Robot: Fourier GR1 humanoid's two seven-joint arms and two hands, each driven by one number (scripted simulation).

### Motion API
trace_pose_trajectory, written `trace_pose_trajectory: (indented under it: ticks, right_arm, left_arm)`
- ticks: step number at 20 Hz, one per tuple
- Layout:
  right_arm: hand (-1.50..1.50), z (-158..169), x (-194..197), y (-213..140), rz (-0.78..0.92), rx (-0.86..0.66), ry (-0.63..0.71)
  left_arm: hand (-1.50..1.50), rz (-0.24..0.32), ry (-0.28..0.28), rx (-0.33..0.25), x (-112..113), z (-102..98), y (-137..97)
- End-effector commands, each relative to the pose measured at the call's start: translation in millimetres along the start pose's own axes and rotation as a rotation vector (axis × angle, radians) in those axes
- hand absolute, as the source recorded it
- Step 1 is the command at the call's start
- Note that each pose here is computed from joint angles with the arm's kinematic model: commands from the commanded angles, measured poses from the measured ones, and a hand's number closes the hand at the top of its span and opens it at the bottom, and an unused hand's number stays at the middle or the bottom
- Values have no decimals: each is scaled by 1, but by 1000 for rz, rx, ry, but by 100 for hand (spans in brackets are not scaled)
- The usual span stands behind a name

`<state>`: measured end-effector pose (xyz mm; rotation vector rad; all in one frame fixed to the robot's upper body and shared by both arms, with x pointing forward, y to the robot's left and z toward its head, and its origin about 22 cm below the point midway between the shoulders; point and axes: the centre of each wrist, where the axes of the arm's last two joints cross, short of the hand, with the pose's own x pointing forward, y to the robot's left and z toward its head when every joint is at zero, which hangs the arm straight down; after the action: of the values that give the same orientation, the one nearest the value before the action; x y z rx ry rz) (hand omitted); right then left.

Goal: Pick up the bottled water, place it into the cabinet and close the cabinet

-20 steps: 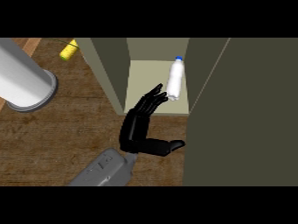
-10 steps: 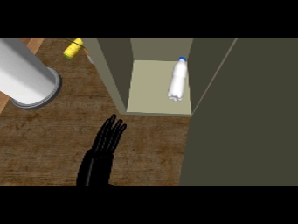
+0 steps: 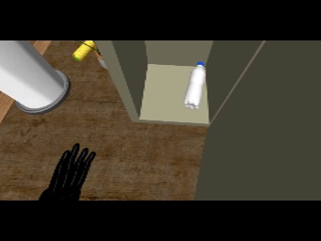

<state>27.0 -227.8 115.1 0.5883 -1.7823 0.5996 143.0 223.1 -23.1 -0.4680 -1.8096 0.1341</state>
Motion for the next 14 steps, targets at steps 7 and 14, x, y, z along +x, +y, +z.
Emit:
trace_pose_trajectory:
  ticks: [7,14]
  right_arm:
    - [150,-33,46,10,30,115,-27]
    - [150,-56,22,7,88,293,-21]
  left_arm:
    - [-150,-10,-18,-28,51,39,49]
    - [-150,-15,-28,-63,68,41,72]
